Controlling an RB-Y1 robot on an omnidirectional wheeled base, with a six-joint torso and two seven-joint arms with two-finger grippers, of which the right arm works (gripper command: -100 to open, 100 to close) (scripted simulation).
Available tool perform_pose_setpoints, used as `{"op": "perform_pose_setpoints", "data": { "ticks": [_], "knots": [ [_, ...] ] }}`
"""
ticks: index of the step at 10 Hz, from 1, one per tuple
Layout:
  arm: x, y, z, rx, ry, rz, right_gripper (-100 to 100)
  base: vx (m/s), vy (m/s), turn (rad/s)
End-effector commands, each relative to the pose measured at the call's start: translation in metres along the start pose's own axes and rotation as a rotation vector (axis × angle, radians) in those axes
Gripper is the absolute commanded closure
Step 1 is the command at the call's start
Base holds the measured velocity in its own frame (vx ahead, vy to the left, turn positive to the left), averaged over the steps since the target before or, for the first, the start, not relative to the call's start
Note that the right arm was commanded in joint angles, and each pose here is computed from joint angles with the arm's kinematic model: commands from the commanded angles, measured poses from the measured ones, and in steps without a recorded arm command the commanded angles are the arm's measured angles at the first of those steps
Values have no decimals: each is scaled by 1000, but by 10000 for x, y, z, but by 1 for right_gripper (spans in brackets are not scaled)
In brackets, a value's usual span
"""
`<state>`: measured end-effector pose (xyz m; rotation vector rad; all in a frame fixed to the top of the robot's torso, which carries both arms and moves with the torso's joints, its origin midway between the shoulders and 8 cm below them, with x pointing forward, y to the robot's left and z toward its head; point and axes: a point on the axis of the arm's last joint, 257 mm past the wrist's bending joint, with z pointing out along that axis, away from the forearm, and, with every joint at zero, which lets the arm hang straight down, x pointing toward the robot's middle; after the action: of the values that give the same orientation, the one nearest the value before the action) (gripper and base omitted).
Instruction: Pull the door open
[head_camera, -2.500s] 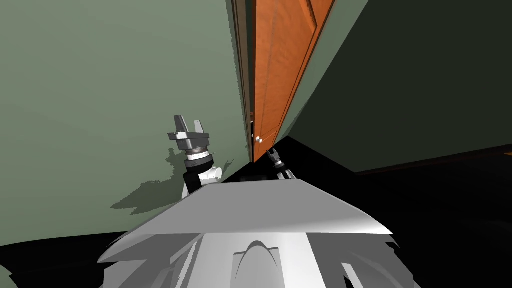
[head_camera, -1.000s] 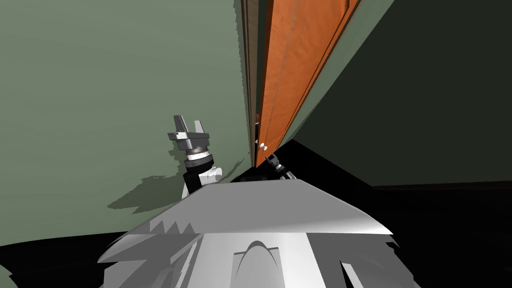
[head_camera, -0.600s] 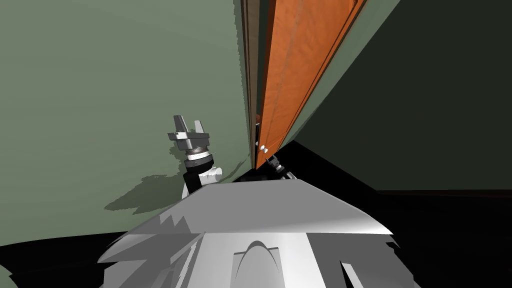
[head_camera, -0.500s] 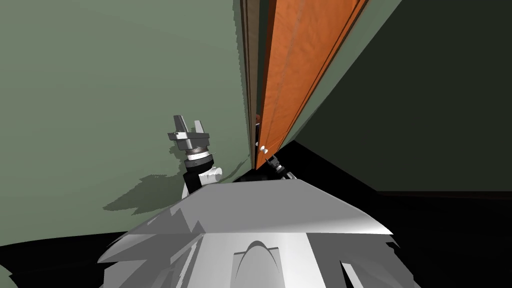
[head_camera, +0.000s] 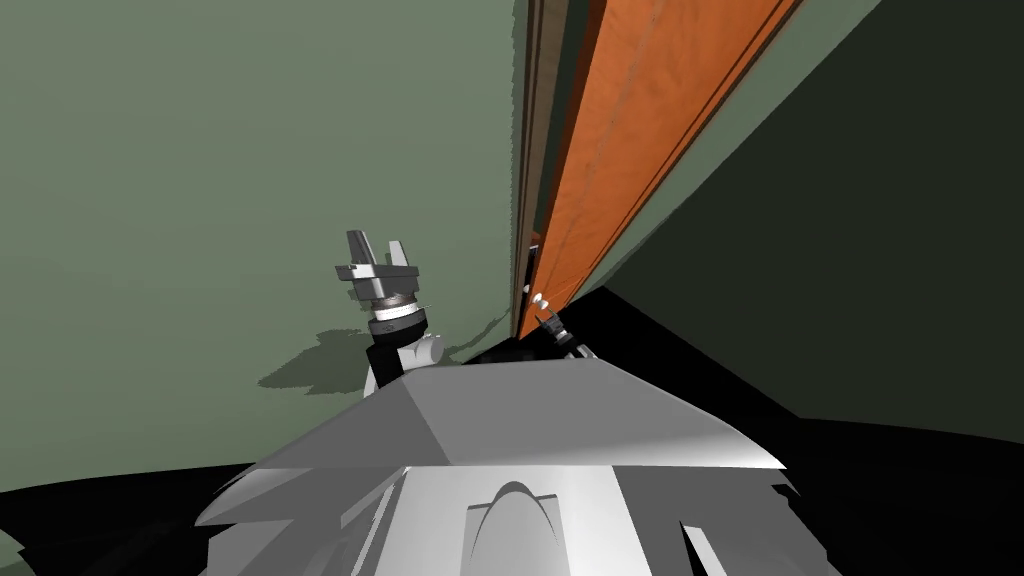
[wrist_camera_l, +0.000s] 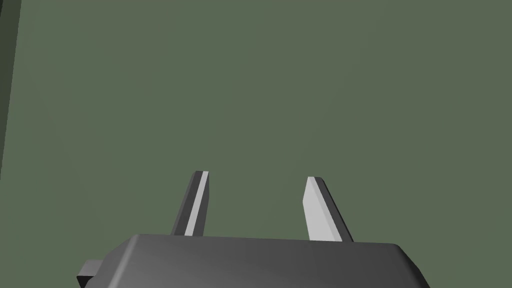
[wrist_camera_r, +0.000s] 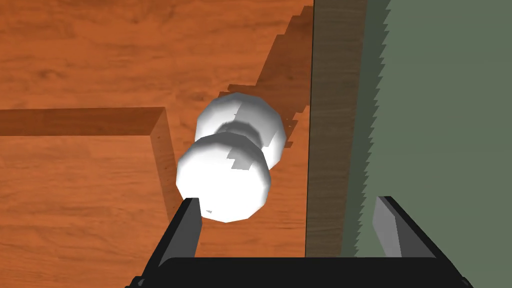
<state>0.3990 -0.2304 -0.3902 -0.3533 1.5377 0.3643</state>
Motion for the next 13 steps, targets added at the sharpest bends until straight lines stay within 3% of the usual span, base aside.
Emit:
{"op": "perform_pose_setpoints", "data": {
  "ticks": [1, 4, 5, 6, 11, 12, 13],
  "knots": [
    [12, -224, -70, 64, 2, 1, -100, 11, 105, 317],
    [11, -467, -146, 131, 2, 2, -100, 87, -28, 262],
    [53, -384, -139, 116, 6, 5, -100, 51, -52, 36],
    [53, -384, -139, 116, 6, 5, 100, -8, 7, -29],
    [53, -384, -139, 116, 6, 5, 100, -10, 11, -2],
    [45, -511, -229, 134, 6, 2, -100, -112, -7, 181],
    [42, -546, -254, 139, 6, 1, -100, -169, 5, 157]
  ]
}}
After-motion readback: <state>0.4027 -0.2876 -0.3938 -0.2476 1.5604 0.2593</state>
